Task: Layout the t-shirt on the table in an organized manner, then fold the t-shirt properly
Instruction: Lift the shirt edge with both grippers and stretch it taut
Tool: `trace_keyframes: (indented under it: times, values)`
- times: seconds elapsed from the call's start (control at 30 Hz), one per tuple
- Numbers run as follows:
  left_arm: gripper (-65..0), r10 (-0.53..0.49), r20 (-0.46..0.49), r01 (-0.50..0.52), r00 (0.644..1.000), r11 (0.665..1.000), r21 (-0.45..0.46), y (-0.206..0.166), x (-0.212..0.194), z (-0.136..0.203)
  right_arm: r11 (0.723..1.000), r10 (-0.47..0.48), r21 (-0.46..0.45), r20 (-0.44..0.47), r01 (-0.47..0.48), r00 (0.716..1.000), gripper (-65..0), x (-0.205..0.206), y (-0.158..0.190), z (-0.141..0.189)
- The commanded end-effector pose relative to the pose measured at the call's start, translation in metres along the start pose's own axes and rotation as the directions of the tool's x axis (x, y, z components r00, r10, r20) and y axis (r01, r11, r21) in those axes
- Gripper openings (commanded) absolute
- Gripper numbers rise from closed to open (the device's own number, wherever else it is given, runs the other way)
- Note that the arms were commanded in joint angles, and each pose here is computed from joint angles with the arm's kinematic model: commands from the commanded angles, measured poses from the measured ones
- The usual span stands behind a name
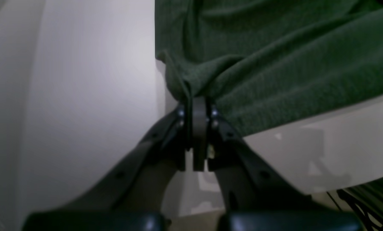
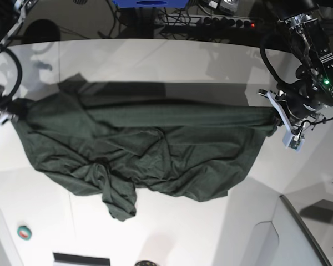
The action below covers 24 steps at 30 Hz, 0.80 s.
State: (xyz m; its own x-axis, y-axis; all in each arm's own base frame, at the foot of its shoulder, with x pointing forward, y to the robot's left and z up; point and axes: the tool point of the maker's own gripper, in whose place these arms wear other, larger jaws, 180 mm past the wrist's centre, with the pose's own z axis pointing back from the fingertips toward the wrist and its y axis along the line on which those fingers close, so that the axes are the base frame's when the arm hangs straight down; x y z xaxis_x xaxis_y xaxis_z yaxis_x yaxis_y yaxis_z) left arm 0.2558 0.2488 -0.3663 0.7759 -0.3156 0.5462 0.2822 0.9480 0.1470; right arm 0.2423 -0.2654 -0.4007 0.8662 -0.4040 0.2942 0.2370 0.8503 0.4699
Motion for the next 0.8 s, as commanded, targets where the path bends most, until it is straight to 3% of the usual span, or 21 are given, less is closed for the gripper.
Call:
trace_keyframes:
  times: [0.0, 0.13, 0.33, 0.77]
  values:
    - [-65.0, -0.009, 0.009, 0.009, 1.0, 1.0, 0.016, 0.005, 0.001, 0.005, 1.0, -0.007, 0.0, 0.022, 0.007, 1.0, -64.5, 0.006, -0.003, 0.005]
    - [-65.0, -0.01, -0.044, 0.01, 0.999, 1.0, 0.003, -0.001, -0.022, 0.006, 0.994, -0.108, -0.017, -0.112, 0.107, 0.988, -64.5, -0.049, -0.027, -0.011]
    - [-65.0, -0.032, -0.143, 0.031, 0.989, 0.999, -0.01, -0.004, -0.063, 0.012, 0.974, -0.225, -0.053, -0.161, 0.219, 0.961, -64.5, -0.095, -0.056, -0.024]
    - [-65.0, -0.061, -0.18, 0.051, 0.982, 0.997, -0.061, -0.022, -0.078, 0.011, 0.974, -0.227, -0.037, -0.134, 0.224, 0.965, -63.9, -0.083, -0.051, -0.028]
